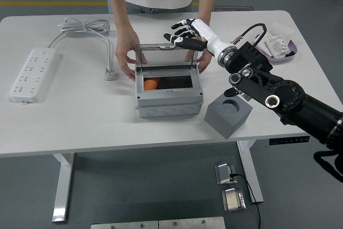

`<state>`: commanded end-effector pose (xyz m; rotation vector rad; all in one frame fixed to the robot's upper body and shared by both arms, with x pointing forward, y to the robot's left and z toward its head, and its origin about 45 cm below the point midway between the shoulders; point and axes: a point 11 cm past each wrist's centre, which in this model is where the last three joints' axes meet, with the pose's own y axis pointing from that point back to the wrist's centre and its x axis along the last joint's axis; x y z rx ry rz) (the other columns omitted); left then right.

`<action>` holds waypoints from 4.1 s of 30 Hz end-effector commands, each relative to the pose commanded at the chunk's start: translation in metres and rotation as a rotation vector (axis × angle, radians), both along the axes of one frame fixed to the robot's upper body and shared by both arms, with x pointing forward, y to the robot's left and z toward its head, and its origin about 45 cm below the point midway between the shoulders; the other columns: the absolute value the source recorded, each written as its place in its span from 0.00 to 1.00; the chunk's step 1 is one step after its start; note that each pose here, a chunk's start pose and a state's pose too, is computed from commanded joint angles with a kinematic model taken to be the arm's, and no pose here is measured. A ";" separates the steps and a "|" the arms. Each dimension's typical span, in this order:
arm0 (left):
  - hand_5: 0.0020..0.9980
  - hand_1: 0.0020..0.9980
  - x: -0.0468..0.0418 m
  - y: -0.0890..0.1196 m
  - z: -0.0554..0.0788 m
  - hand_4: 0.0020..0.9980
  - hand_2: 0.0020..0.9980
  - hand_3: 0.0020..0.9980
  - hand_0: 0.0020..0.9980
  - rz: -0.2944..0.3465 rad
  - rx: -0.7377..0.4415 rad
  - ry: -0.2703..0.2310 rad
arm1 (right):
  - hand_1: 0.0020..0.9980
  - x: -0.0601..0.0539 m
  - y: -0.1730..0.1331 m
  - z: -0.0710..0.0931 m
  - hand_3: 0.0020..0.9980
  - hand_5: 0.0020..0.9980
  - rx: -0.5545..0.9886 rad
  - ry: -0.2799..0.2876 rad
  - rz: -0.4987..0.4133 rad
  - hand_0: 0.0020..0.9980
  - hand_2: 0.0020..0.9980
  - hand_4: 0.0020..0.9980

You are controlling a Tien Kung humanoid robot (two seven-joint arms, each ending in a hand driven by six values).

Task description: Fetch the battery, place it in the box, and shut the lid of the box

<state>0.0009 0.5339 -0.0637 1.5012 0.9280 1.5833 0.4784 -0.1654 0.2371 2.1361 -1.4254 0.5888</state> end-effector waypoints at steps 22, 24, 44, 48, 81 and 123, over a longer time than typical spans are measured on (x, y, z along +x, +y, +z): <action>0.14 0.69 -0.0063 0.001 0.000 0.70 0.62 0.63 0.62 0.014 -0.001 0.001 | 0.79 -0.032 0.010 -0.009 0.79 0.70 -0.138 0.014 0.130 0.91 0.77 0.88; 0.14 0.69 -0.0067 0.001 0.001 0.70 0.62 0.63 0.62 0.016 0.000 0.000 | 0.79 -0.036 0.011 -0.008 0.79 0.70 -0.152 0.014 0.146 0.91 0.77 0.88; 0.15 0.69 -0.0132 0.003 0.001 0.70 0.62 0.64 0.62 0.034 0.005 0.004 | 0.76 -0.060 0.023 0.003 0.80 0.74 -0.249 -0.001 0.260 0.86 0.76 0.88; 0.15 0.69 -0.0136 0.003 0.001 0.70 0.62 0.63 0.62 0.035 0.005 0.005 | 0.76 -0.062 0.021 -0.003 0.80 0.74 -0.255 0.017 0.264 0.86 0.76 0.88; 0.15 0.69 -0.0223 -0.015 -0.009 0.70 0.62 0.64 0.61 0.049 -0.024 0.013 | 0.75 -0.088 -0.022 0.019 0.81 0.73 -0.094 -0.138 0.155 0.83 0.75 0.87; 0.15 0.69 -0.0248 -0.014 -0.009 0.70 0.62 0.64 0.61 0.070 -0.025 -0.002 | 0.69 -0.122 -0.260 -0.038 0.80 0.31 1.022 -0.251 -0.639 0.75 0.67 0.74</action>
